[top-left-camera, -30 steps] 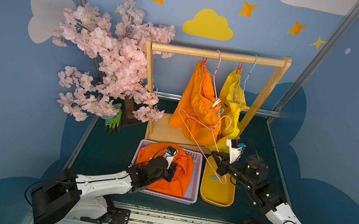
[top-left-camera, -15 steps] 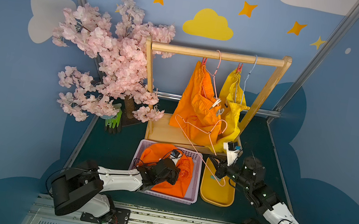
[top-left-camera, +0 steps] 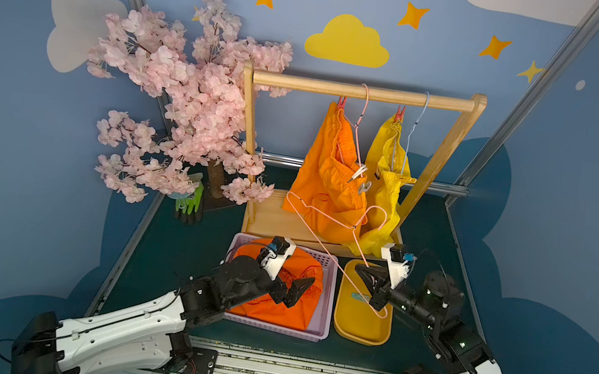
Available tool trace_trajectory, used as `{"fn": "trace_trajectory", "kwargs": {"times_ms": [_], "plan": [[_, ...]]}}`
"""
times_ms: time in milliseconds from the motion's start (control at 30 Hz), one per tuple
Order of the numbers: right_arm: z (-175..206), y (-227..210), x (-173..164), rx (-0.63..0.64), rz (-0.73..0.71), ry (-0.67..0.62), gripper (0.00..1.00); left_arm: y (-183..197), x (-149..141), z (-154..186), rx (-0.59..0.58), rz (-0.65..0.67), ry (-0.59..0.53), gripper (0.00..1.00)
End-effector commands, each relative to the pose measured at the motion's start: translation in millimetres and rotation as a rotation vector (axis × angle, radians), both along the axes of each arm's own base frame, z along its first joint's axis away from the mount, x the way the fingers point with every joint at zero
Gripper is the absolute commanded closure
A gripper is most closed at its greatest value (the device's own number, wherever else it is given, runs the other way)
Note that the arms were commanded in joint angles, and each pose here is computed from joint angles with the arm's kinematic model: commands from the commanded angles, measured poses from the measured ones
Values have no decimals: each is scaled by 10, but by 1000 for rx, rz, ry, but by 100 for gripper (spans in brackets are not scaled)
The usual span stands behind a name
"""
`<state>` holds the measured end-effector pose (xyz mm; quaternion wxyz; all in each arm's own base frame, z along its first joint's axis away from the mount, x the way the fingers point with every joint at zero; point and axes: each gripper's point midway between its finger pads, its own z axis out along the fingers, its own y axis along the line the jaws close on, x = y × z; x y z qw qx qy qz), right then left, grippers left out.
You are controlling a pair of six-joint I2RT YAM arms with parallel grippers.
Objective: Remove the clothespins securing shorts to the hanger
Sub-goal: Place the shorts in the basket.
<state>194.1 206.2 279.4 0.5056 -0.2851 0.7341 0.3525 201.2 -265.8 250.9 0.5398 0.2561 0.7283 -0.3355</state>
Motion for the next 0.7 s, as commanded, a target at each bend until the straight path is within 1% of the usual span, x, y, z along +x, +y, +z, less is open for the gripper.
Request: {"fn": "trace_trajectory", "kwargs": {"times_ms": [0, 67, 133, 200, 267, 367, 433, 500, 567, 667], "plan": [[181, 27, -26, 19, 34, -83, 100, 70, -124, 220, -3, -55, -202, 0], [192, 41, 2, 8, 36, -107, 100, 183, -133, 356, 6, -25, -306, 0], [198, 46, 88, -8, 17, -153, 100, 323, -90, 514, 21, 46, -424, 0], [70, 74, 194, -43, 5, -192, 100, 452, 8, 597, 62, 136, -492, 0], [-37, 119, 284, -108, 20, -253, 100, 534, 143, 611, 129, 210, -548, 0], [-165, 175, 390, -178, 44, -288, 100, 530, 265, 609, 236, 221, -591, 0], [-193, 202, 425, -210, 71, -318, 100, 568, 343, 626, 267, 247, -582, 0], [-182, 233, 396, -257, 134, -389, 100, 616, 374, 701, 268, 264, -574, 0], [-151, 226, 317, -298, 192, -467, 100, 597, 323, 807, 256, 227, -586, 0], [-102, 149, 271, -323, 215, -552, 100, 525, 200, 914, 294, 133, -628, 0]]}}
